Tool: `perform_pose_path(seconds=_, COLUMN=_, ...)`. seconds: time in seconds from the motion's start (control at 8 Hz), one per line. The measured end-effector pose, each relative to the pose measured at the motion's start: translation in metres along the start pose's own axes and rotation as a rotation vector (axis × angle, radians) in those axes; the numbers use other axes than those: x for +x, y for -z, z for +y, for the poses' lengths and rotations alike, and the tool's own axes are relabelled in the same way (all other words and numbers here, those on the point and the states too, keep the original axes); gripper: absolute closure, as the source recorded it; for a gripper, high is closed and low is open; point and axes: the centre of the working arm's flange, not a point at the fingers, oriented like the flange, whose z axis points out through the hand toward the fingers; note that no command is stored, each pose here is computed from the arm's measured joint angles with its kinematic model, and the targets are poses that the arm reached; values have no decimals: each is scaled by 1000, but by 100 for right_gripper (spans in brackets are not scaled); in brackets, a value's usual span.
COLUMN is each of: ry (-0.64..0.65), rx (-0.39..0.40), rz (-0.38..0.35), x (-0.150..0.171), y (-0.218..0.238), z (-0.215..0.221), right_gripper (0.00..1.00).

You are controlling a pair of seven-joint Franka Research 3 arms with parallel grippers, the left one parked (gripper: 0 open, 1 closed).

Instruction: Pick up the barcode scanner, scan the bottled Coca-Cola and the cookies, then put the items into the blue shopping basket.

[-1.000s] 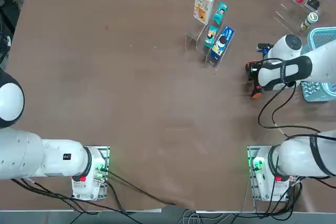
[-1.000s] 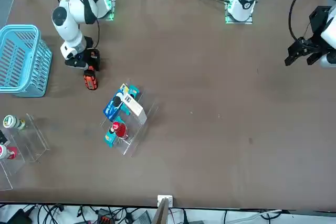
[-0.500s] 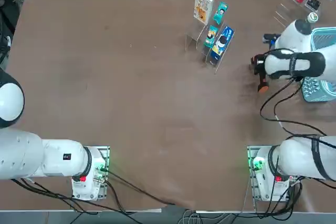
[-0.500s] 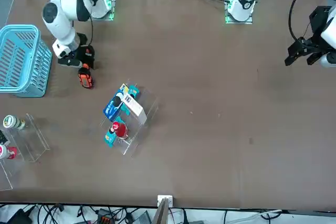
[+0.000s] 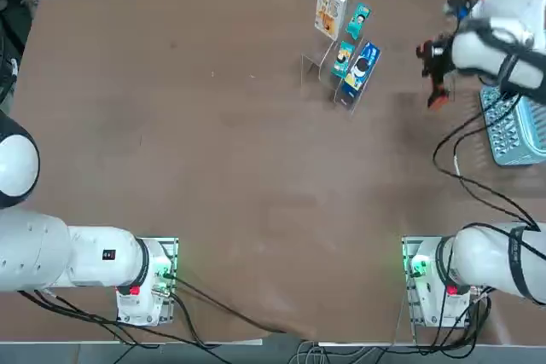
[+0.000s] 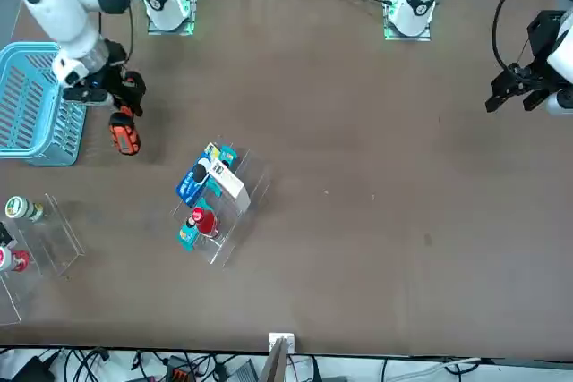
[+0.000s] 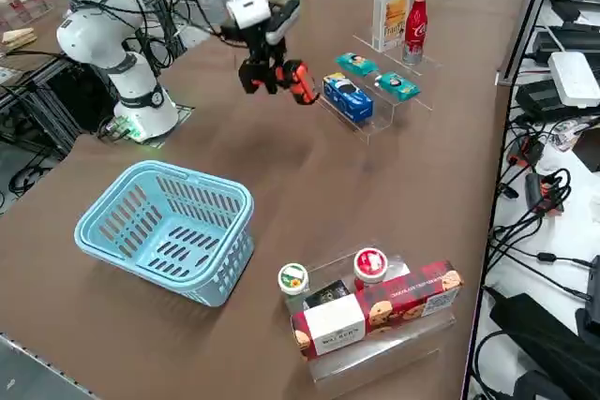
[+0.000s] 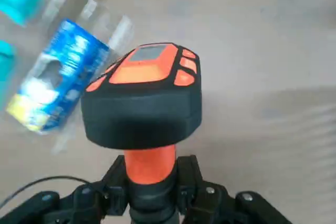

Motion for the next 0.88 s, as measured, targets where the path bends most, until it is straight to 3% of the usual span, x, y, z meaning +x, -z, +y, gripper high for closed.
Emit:
perform_pose_path(seconds=0.38, ry=-60, rx=233, rz=-65, x=44, y=40, z=-19, right_gripper=55)
perform_pose_path(seconds=0.88, ry=-175, rx=703, rz=-56, x=84, y=-22, z=-7, right_gripper=55)
